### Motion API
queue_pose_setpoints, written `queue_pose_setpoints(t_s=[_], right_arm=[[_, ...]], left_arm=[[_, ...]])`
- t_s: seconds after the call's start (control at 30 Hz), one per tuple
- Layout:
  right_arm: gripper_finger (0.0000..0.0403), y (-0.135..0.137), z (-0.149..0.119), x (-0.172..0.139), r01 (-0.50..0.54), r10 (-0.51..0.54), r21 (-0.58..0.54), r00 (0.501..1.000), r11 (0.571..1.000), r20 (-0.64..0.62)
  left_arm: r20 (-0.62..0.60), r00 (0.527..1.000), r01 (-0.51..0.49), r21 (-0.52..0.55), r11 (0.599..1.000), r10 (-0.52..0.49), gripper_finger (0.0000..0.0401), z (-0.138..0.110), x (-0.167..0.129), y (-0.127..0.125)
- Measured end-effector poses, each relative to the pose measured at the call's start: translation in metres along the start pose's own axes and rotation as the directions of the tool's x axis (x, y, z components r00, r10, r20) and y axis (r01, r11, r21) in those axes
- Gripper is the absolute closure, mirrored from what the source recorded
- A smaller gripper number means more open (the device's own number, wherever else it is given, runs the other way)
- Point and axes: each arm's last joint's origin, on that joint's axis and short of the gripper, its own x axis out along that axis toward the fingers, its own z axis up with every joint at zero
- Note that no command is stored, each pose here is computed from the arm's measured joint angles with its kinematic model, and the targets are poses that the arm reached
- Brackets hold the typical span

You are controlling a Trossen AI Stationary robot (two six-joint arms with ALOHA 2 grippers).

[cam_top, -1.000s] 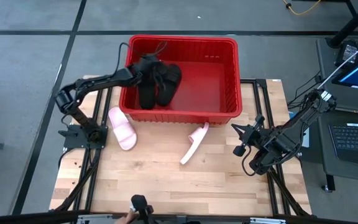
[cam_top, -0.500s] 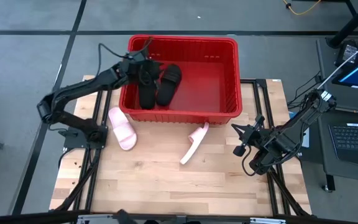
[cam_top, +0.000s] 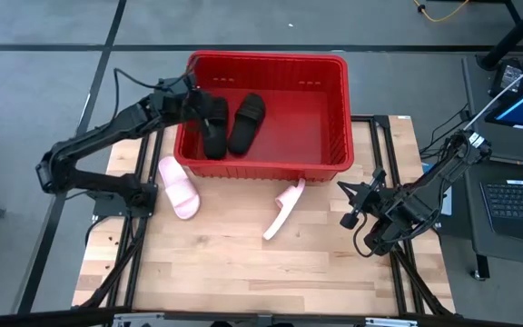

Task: Pick and place slides into bin
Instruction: Put the left pink slide into the red bin

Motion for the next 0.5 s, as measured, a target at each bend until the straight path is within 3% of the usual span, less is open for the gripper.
queue_pose_setpoints(t_s=[0.3,0.5], right_arm=[[0.0393,0.000,0.000,0.000,0.000,0.000,-0.002,1.000,1.000,0.000],[0.0393,0.000,0.000,0.000,0.000,0.000,-0.030,1.000,1.000,0.000]], left_arm=[[0.080,0.996,-0.029,-0.025,0.999,0.030,0.0400,0.005,-0.031,0.006],[0.038,0.998,0.058,-0.046,0.997,-0.056,0.0400,-0.002,-0.047,0.001]])
